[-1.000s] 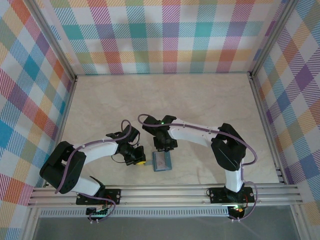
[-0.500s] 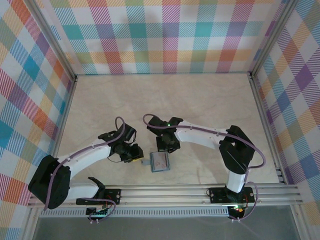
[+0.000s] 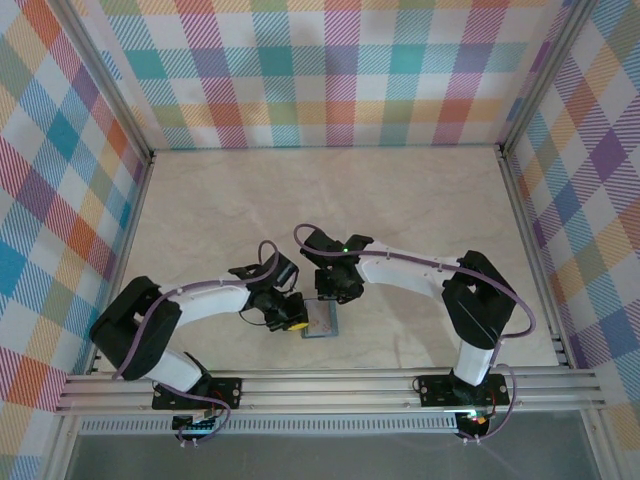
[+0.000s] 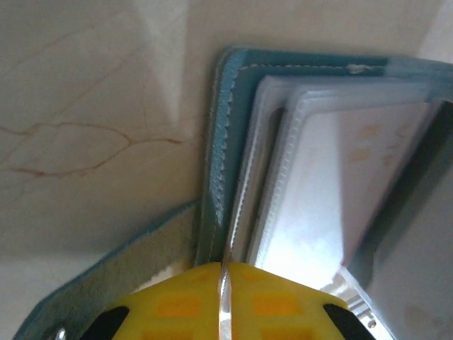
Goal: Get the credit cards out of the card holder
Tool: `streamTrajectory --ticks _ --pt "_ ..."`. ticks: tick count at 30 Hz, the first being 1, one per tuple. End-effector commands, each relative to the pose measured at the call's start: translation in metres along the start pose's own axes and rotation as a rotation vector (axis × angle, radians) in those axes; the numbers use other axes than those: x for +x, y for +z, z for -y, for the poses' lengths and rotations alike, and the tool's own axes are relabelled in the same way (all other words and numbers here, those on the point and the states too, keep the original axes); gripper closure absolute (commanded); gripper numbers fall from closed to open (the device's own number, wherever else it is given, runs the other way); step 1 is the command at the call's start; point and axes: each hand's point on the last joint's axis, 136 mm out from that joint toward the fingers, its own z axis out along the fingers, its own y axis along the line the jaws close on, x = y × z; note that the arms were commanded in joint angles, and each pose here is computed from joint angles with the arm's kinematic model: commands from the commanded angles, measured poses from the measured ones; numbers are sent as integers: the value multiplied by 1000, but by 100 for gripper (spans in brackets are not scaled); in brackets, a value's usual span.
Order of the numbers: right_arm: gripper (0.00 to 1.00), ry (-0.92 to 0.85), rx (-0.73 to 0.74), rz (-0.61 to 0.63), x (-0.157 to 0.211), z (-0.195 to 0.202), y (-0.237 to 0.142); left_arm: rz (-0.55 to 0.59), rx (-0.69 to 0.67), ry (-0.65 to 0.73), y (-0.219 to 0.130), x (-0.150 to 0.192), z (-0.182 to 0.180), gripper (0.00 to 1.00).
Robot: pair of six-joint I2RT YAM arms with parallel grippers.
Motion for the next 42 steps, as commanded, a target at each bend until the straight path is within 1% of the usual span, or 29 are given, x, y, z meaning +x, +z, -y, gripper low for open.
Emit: streamTrajectory --ticks 1,2,4,7,15,18,21,24,26,28,29,32,35,39,42 --pt "62 19 -51 2 3 -4 -10 4 26 3 3 -4 12 89" --pt "59 19 -52 3 3 -4 -11 5 15 4 4 -5 10 89" --pt "51 19 -55 4 4 -3 -13 2 -3 2 6 -5 6 89" --pt "42 19 -57 7 6 -1 -15 -3 -13 -1 8 -4 3 89" --pt "33 20 -37 2 10 7 -12 -9 -30 -4 11 -4 -1 89" --pt "34 19 -29 -2 12 9 -11 -11 -33 -5 11 -4 -1 89" --pt "40 17 -18 4 12 12 -11 -7 -41 -6 10 -4 -3 89" --pt "49 14 7 19 10 19 -15 5 -55 -5 7 -5 -5 89" --pt "58 10 6 24 10 22 -15 22 -64 3 2 -6 -5 89" --pt "65 15 -3 23 9 24 -15 37 -74 11 -4 -6 -4 89" --pt "71 21 -15 22 9 25 -15 45 -77 14 -8 -7 -4 89" --pt "80 42 -75 22 11 26 -11 66 -77 25 -18 -8 0 89" --pt "84 78 -165 29 10 23 -9 84 -62 38 -29 -8 8 89" --pt "85 105 -291 64 7 14 -8 98 -26 52 -40 -8 20 88" --pt "86 122 -381 83 4 4 -8 87 -3 59 -41 -6 27 88"
